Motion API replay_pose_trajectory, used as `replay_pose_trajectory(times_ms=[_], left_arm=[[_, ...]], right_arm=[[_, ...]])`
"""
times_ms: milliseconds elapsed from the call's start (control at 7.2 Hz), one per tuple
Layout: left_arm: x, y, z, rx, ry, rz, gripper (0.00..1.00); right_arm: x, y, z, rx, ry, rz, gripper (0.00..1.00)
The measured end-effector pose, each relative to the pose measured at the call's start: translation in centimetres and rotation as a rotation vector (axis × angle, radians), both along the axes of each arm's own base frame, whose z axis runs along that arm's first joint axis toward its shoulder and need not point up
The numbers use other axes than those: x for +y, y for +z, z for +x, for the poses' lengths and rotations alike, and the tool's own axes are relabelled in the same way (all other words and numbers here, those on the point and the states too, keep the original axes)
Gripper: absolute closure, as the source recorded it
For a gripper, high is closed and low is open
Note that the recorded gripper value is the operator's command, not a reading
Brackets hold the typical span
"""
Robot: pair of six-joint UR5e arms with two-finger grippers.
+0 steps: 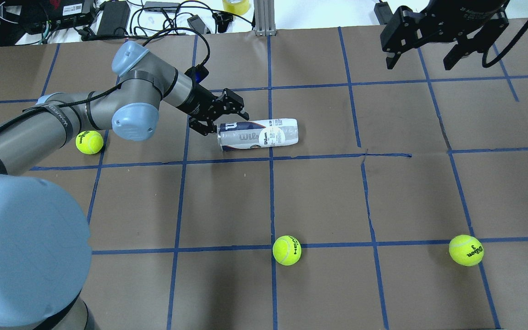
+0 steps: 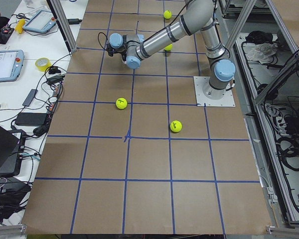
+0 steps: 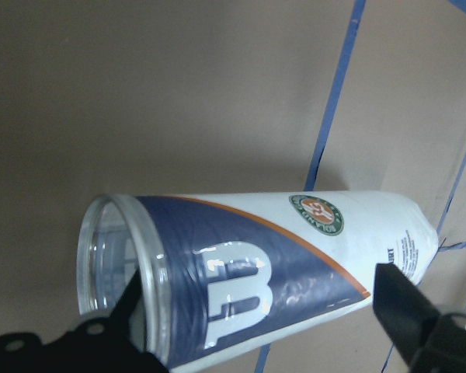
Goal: Lift up tennis ball bucket
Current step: 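Lower the left gripper and grasp the can's open end, then lift the can's open end with the left gripper, tilting it upright, then set the can upright on the table and raise the left gripper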
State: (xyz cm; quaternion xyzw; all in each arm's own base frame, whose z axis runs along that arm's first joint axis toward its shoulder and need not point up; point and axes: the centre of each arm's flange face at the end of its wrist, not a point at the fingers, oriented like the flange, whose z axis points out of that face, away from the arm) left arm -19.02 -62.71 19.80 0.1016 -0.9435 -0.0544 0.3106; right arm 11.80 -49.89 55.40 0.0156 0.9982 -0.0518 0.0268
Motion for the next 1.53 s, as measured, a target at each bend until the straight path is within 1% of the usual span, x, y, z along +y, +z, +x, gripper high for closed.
replay_pose_trajectory(times_ms=[139, 278, 417, 556, 833, 972, 1111, 1250, 1389, 1528], left_arm=[[-0.1, 0.1, -0.2, -0.002, 0.015, 0.007, 1.0], [-0.3, 0.6, -0.2, -0.006, 0.05, 0.022, 1.0], [-0.6, 1.8, 0.0, -0.035, 0.099, 0.031, 1.0], [-1.5, 3.8, 0.3, -0.084, 0.152, 0.02, 1.0], [-4.1, 10.3, 0.8, -0.137, 0.272, -0.002, 1.0], [-5.4, 13.9, 1.3, -0.188, 0.305, -0.034, 1.0], [-6.4, 17.0, 1.9, -0.255, 0.303, -0.09, 1.0], [-6.9, 19.0, 2.2, -0.325, 0.255, -0.16, 1.0], [-6.8, 19.7, 1.6, -0.431, 0.157, -0.241, 1.0], [-6.4, 19.5, -0.3, -0.543, 0.044, -0.308, 1.0]], right_arm=[[0.3, 0.4, -0.1, 0.013, -0.006, -0.006, 0.0], [0.7, 0.8, -0.2, 0.025, -0.008, -0.013, 0.0], [1.3, 1.3, -0.2, 0.037, -0.009, -0.016, 0.0], [1.7, 1.6, -0.2, 0.048, -0.009, -0.018, 0.0], [1.9, 1.8, -0.2, 0.05, -0.008, -0.02, 0.0], [1.9, 1.8, -0.1, 0.044, -0.006, -0.021, 0.0], [2.0, 1.8, -0.1, 0.041, -0.006, -0.022, 0.0], [1.9, 1.8, -0.1, 0.04, -0.005, -0.022, 0.0], [1.9, 1.7, -0.1, 0.04, -0.006, -0.021, 0.0], [1.9, 1.7, -0.1, 0.039, -0.006, -0.02, 0.0]])
